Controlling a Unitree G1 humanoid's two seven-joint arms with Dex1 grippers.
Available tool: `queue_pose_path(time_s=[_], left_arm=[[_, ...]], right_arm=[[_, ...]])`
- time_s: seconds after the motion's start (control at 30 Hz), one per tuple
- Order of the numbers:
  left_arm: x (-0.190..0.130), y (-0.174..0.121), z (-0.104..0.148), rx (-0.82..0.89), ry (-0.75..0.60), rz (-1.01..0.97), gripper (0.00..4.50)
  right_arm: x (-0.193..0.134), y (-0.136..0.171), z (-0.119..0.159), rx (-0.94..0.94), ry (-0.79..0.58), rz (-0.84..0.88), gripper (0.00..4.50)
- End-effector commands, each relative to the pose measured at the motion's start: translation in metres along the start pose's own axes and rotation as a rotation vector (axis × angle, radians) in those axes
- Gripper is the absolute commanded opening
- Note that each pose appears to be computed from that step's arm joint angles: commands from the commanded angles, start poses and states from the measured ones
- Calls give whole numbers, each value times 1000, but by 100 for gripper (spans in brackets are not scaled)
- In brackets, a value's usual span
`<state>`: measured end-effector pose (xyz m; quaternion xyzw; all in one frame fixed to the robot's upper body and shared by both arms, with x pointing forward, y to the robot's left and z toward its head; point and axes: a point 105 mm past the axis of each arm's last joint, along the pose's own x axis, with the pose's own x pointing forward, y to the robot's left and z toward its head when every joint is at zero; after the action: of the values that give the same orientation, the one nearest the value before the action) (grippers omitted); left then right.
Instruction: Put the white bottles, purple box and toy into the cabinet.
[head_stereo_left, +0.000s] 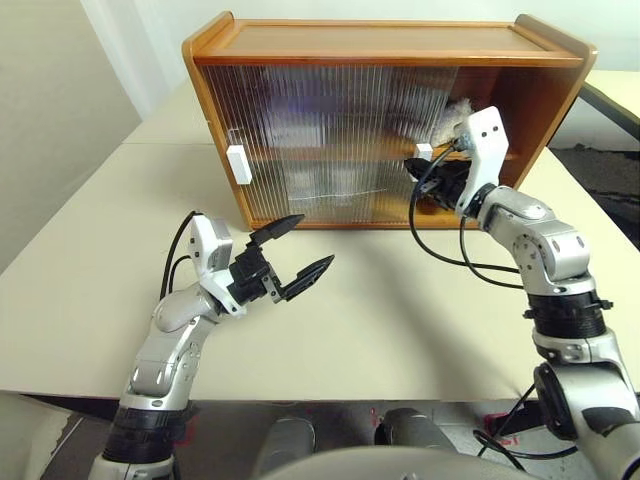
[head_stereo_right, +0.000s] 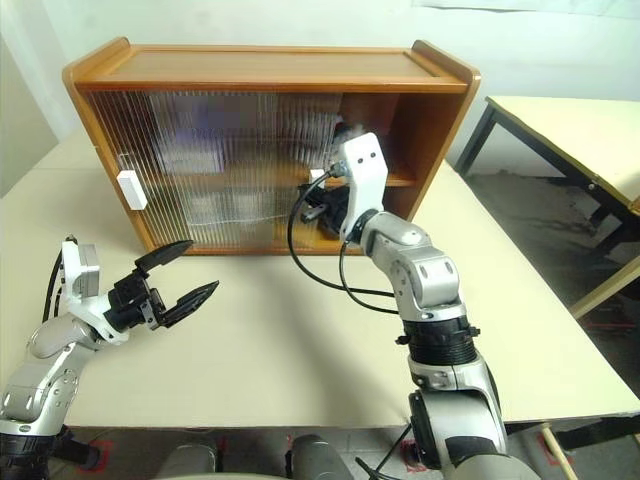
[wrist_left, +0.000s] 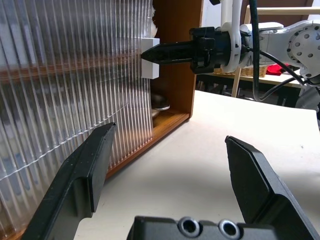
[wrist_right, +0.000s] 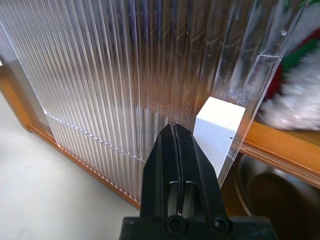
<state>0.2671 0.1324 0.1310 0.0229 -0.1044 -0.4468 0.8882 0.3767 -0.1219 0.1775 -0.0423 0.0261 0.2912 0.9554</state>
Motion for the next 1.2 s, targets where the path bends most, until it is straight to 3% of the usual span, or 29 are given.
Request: queue_pose_path(time_s=[0.03,1.2], left_arm=[[2,0,-2,-5,11,-6,450],[0,2,-4,0,27,-26,450]], right_arm=[[-16,-39,-4,-12,20,-154,4],[-67,-114,-14,-112,103,-385,4]])
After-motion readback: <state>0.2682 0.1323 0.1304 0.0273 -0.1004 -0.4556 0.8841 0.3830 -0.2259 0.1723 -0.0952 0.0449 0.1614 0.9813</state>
